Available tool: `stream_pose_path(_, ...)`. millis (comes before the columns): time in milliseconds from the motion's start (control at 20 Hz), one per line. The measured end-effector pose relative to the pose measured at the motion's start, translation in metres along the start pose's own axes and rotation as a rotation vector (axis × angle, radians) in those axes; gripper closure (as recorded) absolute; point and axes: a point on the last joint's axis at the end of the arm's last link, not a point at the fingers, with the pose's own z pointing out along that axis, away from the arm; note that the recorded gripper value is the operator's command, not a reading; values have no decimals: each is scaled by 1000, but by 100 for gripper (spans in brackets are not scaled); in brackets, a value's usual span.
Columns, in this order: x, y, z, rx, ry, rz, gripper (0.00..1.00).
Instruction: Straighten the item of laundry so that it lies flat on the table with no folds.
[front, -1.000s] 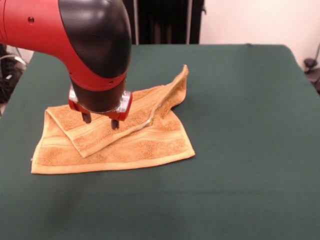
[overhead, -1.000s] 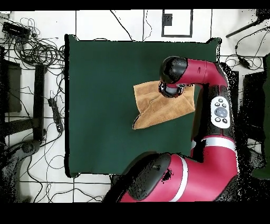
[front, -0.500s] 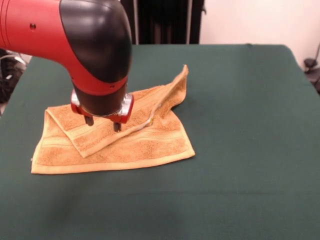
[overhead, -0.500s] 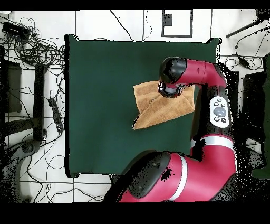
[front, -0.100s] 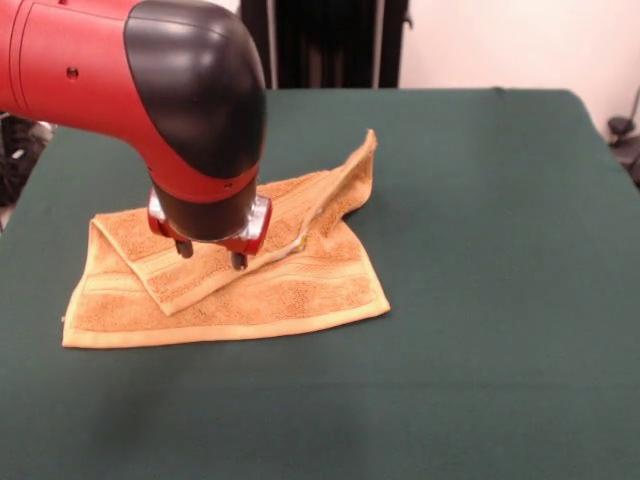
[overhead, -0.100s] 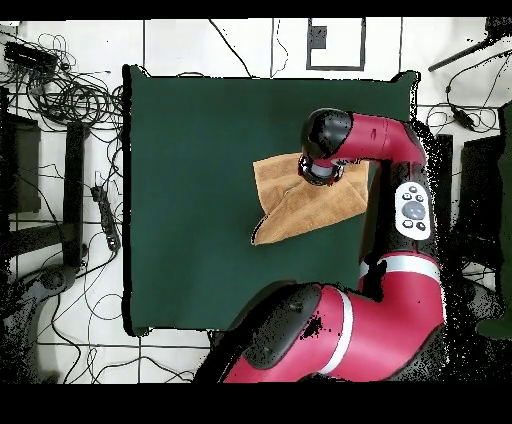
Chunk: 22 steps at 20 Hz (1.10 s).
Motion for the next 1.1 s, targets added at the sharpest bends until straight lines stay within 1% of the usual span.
stream_pose_path(200,-7,4,-9,-5,-17,4,0)
stream_pose_path(600,-15,17,-17,-13,-22,2,0)
stream_pose_path(1100,-10,19,-18,-11,-13,-4,0)
